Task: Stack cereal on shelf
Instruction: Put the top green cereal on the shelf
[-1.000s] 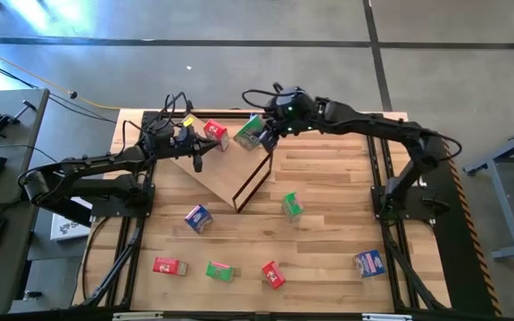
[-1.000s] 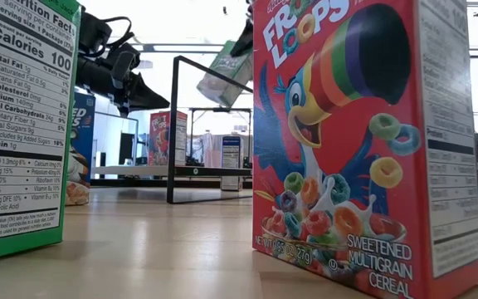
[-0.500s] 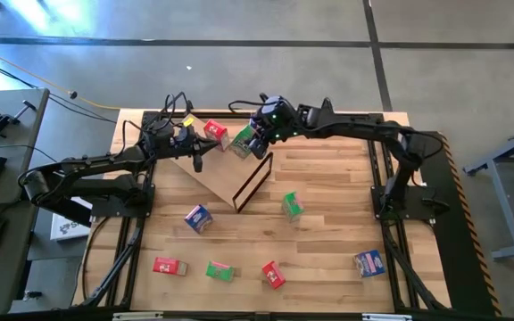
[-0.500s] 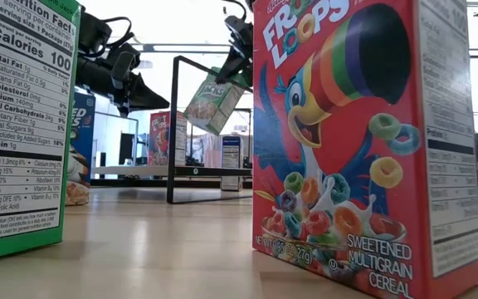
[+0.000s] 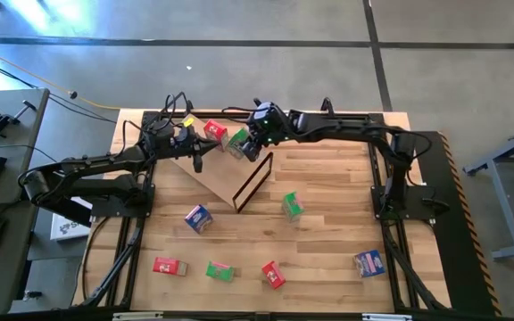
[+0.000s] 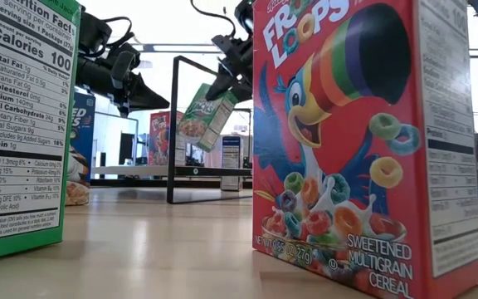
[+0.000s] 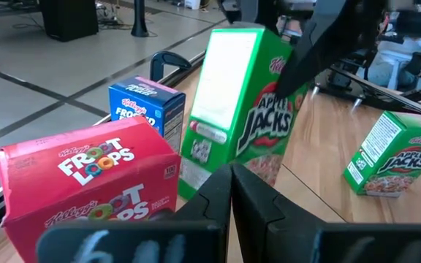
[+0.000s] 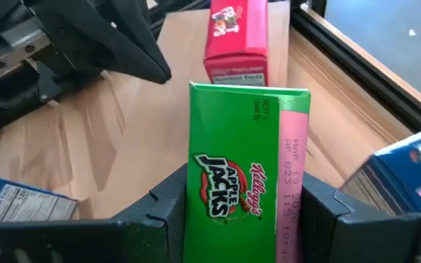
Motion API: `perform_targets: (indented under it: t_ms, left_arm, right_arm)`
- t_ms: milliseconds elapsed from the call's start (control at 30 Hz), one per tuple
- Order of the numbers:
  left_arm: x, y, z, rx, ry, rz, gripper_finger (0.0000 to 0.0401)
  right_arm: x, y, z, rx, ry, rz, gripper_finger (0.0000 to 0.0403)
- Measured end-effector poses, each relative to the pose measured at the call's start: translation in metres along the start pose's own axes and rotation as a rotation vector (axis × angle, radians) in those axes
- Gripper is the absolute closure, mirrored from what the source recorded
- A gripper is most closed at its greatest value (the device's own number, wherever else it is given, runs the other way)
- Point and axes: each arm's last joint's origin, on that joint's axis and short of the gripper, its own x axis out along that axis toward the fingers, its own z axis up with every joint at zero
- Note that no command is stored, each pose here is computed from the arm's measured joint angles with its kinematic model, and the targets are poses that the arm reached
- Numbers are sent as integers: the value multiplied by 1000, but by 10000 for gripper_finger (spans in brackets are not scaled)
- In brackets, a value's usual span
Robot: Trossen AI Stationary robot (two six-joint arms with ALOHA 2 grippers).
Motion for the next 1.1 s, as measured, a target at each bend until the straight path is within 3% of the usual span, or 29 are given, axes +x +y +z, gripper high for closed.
perform_targets:
  t_ms: [267, 633, 1100]
  left_arm:
    - [1, -3, 0, 10, 3, -15, 396]
    - [1, -4, 0, 12, 5, -20, 396]
    - [1, -4, -1, 10, 14, -20, 396]
  right_arm:
    - [8, -2, -4, -27, 16, -24, 236]
    - [9, -2, -5, -36, 19, -23, 171]
    - [9, -2, -5, -52, 19, -12, 201]
